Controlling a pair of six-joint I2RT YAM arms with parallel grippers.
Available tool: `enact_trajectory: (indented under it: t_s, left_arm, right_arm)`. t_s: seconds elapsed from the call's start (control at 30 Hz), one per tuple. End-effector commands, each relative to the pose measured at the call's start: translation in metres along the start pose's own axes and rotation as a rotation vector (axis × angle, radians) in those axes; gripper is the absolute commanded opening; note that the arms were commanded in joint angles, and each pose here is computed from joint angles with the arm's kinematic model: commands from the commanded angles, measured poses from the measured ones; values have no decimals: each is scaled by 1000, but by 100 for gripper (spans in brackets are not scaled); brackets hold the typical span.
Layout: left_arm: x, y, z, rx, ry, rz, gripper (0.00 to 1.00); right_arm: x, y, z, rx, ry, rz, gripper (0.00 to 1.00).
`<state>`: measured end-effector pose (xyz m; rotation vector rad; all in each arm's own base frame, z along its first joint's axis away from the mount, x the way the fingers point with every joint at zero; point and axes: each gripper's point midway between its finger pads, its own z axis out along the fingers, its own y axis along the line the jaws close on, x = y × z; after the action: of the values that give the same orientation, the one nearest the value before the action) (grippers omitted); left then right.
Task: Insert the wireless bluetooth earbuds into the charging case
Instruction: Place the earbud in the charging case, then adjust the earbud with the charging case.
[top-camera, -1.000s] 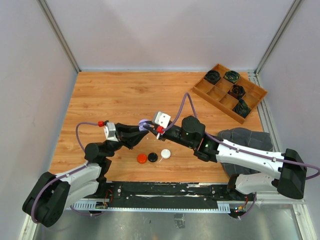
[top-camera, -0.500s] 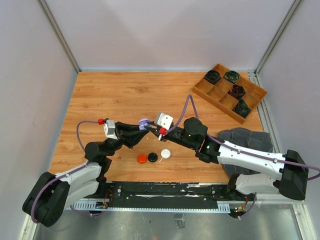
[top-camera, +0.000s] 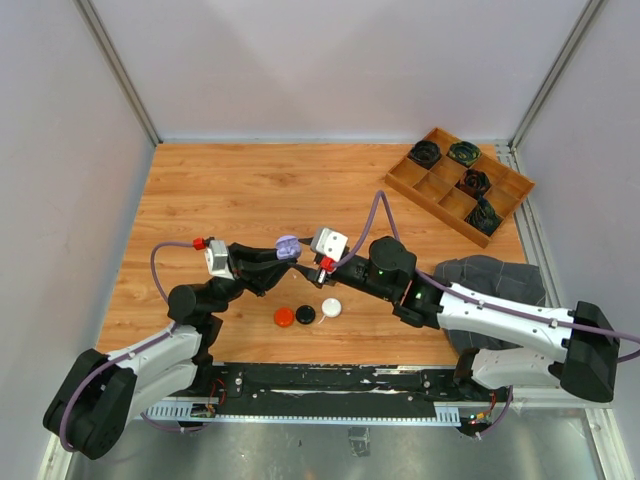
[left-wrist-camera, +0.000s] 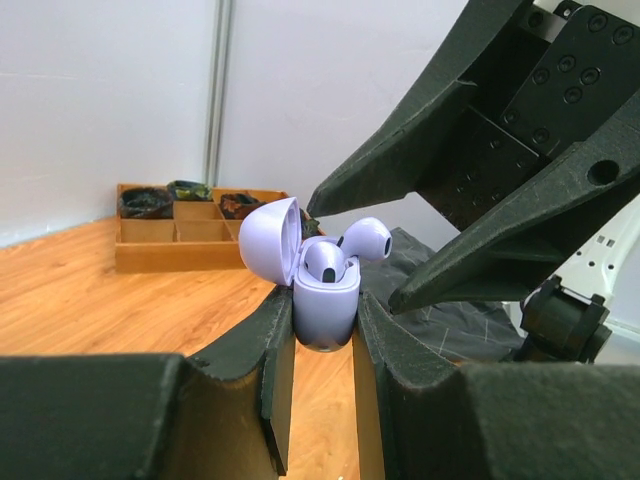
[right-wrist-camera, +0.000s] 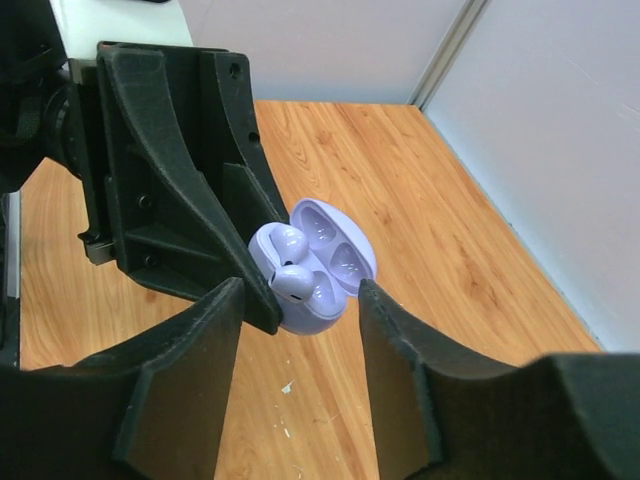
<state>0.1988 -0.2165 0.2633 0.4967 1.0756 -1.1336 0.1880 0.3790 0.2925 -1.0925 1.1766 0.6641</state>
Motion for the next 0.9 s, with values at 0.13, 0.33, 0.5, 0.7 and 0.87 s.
enact_trajectory:
  t_s: [0.13,0.33,0.5,0.7,0.87]
  left_arm:
    - [-9,-2,2,26,-22,78,0]
    - [-3,-2,0,33,-4,98,0]
    - [-3,-6,-1,52,-3,106,0]
    - [-5,-9,-2,67,-11,118,0]
    - [-7,-13,-3,84,-18,129,0]
  right_arm:
    - [-19,1,-10,23,-47,39,61]
    - [-28,-2,-11,42,-74,90,70]
    - [-20,-11,-10,101,-47,94,72]
    - [-10,-18,-11,149,-6,87,72]
    - [-3,-24,-19,166,24,72,72]
